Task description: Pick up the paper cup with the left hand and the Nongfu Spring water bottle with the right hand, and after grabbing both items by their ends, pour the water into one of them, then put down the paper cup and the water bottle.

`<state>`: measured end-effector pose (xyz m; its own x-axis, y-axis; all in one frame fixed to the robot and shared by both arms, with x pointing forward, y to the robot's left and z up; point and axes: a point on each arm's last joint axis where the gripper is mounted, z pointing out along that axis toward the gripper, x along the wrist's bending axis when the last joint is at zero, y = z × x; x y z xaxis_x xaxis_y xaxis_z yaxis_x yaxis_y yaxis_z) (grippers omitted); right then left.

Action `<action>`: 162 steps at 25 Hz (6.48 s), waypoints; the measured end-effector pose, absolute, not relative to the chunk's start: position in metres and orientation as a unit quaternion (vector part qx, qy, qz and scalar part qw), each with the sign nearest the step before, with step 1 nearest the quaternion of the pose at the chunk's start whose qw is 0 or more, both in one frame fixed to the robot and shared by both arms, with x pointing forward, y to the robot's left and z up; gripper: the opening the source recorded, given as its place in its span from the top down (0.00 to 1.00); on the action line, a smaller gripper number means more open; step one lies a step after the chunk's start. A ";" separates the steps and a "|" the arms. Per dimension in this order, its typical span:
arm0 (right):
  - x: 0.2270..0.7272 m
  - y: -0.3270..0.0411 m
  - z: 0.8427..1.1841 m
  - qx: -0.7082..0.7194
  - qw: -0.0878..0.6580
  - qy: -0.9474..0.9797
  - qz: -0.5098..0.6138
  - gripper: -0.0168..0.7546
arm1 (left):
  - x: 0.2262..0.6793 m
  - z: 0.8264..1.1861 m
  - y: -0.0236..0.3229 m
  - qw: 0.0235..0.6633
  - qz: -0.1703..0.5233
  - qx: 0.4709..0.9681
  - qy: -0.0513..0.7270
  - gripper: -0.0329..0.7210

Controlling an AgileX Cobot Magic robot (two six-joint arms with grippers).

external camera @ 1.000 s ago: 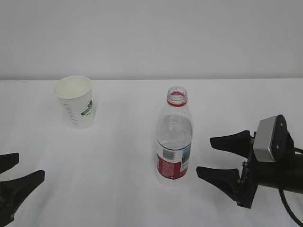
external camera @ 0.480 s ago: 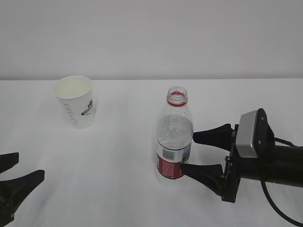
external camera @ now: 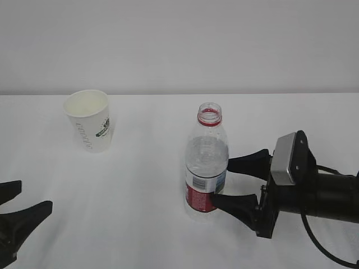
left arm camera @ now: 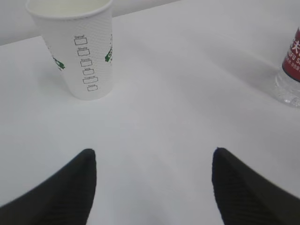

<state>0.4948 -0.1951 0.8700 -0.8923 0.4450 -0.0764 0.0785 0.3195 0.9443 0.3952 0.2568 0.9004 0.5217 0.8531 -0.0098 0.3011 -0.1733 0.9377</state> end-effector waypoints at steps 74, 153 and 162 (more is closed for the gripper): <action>0.529 -0.152 0.884 0.165 0.185 0.771 0.586 0.33 | 0.397 0.901 0.260 0.491 0.295 0.709 0.412 0.32; 0.493 -0.230 0.912 0.450 0.414 0.641 0.464 0.33 | 0.399 0.901 0.264 0.485 0.305 0.698 0.429 0.35; 0.493 -0.230 0.912 0.450 0.414 0.641 0.464 0.33 | 0.399 0.901 0.264 0.485 0.305 0.698 0.429 0.34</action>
<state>0.4928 -0.2303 0.9123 -0.2525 0.9608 -0.1143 0.1927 0.1657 0.9672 0.3991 0.2639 0.9007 0.4450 0.8955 0.0104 0.3030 -0.1615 0.9392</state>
